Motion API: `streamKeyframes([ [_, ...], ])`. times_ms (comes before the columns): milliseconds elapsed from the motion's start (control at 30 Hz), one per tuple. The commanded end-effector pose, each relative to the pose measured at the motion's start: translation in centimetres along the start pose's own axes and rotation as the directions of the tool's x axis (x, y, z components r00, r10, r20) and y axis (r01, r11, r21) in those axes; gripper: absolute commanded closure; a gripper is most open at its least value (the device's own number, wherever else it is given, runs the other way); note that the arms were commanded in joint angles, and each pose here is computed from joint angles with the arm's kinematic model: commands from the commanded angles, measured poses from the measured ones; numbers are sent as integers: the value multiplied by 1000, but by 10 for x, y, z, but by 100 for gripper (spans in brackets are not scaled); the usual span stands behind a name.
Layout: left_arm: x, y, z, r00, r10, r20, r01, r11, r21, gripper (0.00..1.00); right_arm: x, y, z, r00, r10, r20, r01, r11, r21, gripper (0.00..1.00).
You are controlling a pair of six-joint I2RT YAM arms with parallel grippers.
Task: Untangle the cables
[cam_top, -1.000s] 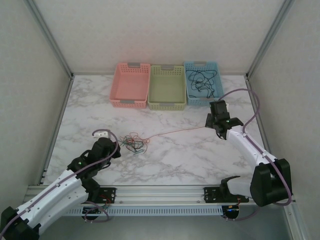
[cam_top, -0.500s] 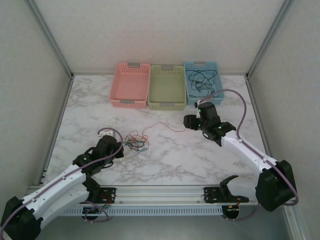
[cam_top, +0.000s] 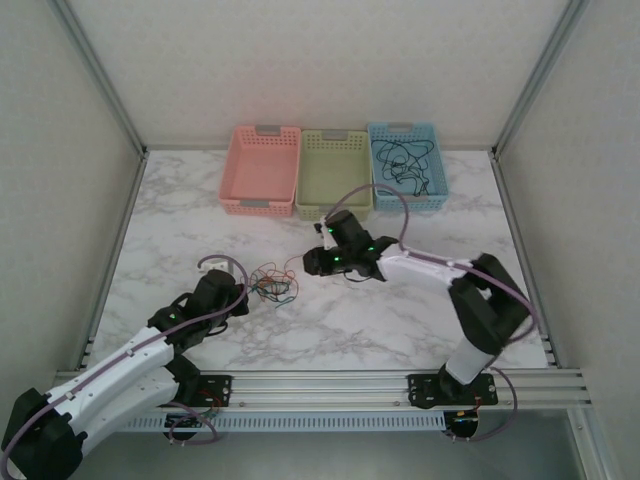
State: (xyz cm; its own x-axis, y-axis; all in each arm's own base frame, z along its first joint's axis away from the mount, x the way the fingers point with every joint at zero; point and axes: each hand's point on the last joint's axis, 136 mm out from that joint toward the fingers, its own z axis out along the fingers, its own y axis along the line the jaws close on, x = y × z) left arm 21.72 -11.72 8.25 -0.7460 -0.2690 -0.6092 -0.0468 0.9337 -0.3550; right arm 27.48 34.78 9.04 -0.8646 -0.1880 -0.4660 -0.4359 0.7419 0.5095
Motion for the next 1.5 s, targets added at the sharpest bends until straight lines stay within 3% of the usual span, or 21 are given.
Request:
streamKeyframes([
  [0, -7, -5, -4, 1000, 4, 11, -4, 1000, 16, 100, 3, 22, 26, 998, 36, -49, -40, 995, -91, 67],
  [167, -7, -5, -4, 1000, 4, 11, -4, 1000, 17, 100, 8, 21, 55, 993, 62, -102, -72, 992, -99, 67],
  [533, -7, -4, -5, 1000, 3, 14, -4, 1000, 19, 100, 8, 12, 77, 990, 63, -126, -71, 996, -61, 65],
  [1100, -6, -4, -5, 1000, 4, 14, -4, 1000, 19, 100, 10, 7, 72, 992, 57, -115, -62, 997, -35, 93],
  [1467, -7, -4, -6, 1000, 2, 18, -2, 1000, 21, 100, -2, -3, 33, 996, -59, -60, 63, 995, 75, 99],
])
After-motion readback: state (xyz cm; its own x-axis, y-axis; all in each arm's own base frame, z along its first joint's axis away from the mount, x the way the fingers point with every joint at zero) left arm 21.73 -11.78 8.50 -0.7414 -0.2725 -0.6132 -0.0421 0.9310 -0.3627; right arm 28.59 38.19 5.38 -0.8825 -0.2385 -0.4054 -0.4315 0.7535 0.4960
